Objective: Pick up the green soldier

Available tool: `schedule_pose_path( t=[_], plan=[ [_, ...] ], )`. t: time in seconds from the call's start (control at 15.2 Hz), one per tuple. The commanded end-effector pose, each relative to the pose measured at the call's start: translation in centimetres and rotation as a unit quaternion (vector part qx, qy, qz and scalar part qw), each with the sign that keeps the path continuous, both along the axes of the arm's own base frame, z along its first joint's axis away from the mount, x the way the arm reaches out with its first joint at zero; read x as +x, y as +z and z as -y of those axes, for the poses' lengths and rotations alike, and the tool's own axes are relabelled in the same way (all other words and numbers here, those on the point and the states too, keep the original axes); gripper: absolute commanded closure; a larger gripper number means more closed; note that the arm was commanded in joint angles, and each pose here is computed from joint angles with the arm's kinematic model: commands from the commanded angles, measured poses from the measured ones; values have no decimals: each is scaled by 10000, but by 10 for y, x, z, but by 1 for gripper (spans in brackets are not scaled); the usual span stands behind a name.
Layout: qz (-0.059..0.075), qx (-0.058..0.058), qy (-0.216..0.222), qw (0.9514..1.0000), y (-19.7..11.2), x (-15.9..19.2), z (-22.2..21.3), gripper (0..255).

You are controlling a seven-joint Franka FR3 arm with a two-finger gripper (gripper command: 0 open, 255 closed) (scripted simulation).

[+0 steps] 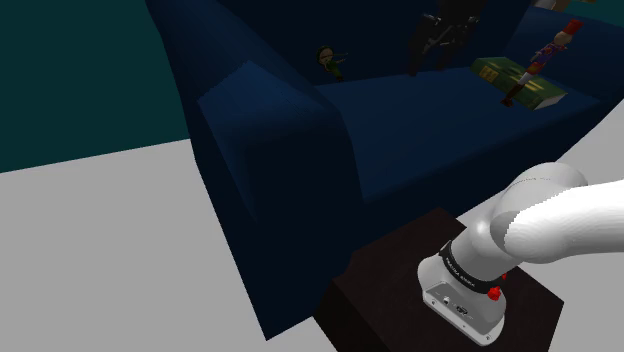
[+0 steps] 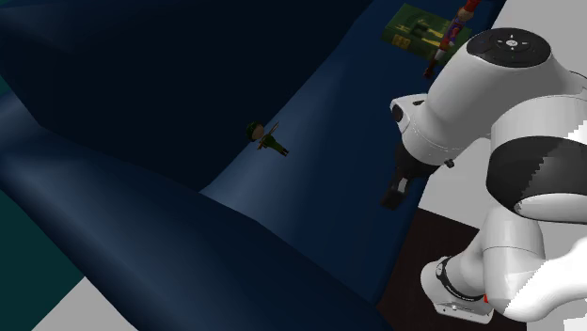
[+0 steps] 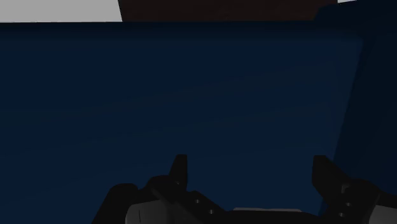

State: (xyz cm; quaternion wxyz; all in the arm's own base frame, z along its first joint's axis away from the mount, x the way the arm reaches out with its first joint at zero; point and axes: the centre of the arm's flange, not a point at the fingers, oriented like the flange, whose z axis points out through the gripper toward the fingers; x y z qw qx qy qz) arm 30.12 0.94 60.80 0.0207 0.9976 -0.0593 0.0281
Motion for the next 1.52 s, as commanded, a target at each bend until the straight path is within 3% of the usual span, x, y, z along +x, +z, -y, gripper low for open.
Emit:
schedule_pose_path(
  t=[0.0,1.45],
  plan=[
    [0,0,0,10000,0,0,0,0],
    [441,-321,-170,9984,-93,250,70,0]
  ],
)
